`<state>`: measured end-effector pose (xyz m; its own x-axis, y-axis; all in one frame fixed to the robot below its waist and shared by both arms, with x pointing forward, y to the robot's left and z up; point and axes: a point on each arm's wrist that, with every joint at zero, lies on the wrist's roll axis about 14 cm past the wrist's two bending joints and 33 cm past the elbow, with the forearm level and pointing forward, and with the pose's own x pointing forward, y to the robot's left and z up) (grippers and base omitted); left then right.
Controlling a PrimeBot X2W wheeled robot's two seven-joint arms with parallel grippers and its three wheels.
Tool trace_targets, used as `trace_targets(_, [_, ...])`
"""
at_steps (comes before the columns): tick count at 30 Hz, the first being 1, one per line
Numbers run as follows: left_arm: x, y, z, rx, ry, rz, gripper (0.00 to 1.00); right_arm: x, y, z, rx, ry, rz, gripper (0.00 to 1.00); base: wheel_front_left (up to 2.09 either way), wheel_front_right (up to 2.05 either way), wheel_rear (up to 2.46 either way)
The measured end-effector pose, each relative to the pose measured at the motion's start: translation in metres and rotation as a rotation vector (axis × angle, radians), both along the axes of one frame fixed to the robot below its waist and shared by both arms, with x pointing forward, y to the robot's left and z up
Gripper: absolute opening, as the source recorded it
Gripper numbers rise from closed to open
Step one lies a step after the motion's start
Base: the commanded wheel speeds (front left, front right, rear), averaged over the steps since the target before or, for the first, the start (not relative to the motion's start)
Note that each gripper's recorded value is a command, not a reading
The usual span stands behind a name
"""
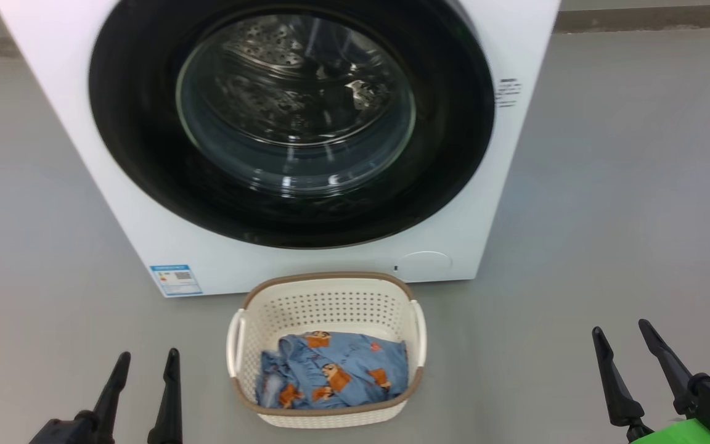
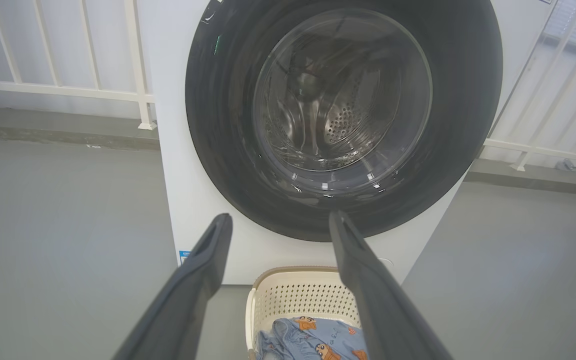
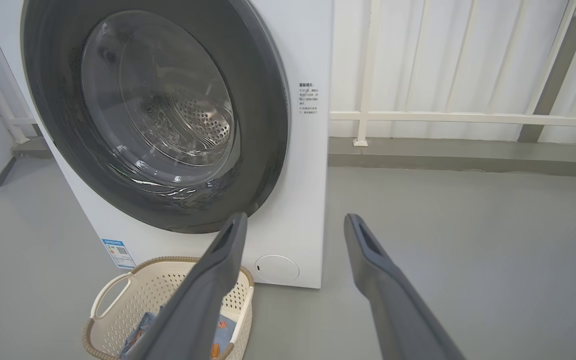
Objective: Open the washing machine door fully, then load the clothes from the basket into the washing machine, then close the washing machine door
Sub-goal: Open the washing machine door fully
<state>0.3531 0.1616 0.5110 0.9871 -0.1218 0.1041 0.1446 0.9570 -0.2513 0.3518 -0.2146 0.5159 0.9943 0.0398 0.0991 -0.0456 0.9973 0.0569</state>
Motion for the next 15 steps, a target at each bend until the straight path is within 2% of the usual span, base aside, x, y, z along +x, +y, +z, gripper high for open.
trace_targets(7, [0.0022,0.0036,0.0041,-0.020,-0.012,0.019,1.00,0.0001,-0.0017,-0.0013,0.000,0.004,-0.005,1.00,0.90,1.00,-1.90])
trace_targets(15, [0.0034,0.0031,0.0048,-0.013,-0.015,0.016,1.00,0.0004,-0.0009,-0.0035,0.008,0.010,-0.009,1.00,0.36,0.36,-0.72])
